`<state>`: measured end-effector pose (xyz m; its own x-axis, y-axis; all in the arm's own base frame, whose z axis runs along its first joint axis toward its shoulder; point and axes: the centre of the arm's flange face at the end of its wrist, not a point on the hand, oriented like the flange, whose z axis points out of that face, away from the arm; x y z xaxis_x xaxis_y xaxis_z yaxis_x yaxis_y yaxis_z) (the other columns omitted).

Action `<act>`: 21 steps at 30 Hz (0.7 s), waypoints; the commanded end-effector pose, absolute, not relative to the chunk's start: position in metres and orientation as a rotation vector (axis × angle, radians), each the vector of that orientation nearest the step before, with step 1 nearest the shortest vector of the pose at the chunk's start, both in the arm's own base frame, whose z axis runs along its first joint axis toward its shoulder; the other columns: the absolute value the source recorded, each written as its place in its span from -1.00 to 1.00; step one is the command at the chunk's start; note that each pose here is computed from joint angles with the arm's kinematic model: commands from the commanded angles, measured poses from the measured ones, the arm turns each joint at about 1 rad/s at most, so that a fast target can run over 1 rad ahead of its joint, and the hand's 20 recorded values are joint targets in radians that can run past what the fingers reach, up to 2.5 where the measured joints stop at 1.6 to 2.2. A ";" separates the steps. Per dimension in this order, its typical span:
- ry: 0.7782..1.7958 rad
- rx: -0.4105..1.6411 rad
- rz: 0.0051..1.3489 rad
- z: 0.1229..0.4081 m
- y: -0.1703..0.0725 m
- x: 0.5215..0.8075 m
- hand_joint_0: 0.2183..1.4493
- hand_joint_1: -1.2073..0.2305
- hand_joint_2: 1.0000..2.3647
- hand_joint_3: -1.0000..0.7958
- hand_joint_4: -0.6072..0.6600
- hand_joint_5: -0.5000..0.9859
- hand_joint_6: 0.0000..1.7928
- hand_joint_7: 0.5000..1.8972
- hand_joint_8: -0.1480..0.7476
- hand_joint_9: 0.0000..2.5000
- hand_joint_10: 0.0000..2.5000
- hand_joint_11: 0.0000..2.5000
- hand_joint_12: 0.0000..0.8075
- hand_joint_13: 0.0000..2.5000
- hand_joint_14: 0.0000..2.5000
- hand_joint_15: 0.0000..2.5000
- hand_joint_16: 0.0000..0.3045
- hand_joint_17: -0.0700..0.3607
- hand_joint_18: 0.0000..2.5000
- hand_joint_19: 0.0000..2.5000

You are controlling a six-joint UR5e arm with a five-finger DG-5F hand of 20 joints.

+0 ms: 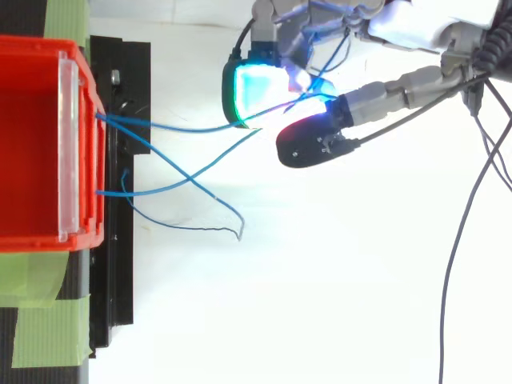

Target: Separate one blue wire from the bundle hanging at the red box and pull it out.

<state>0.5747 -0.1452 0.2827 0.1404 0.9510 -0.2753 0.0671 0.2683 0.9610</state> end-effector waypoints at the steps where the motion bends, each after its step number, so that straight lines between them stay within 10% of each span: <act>1: 1.253 1.106 0.876 0.282 -0.145 0.575 -0.11 -0.64 -0.95 0.01 0.07 -0.71 -0.21 0.06 -0.15 -0.90 -0.45 0.45 -0.17 -0.73 -0.26 0.21 -0.70 -0.19 -0.76 -0.31; 21: 1.253 1.106 0.876 0.282 -0.145 0.575 -0.50 -0.47 -1.00 -0.44 0.32 -0.62 -0.29 0.10 0.07 -0.53 -0.70 0.50 -0.04 -0.42 -0.62 0.34 -0.64 -0.10 -0.59 -0.31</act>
<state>0.5747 -0.1443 0.2826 0.1384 0.9517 -0.2739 0.0681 0.2668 0.9614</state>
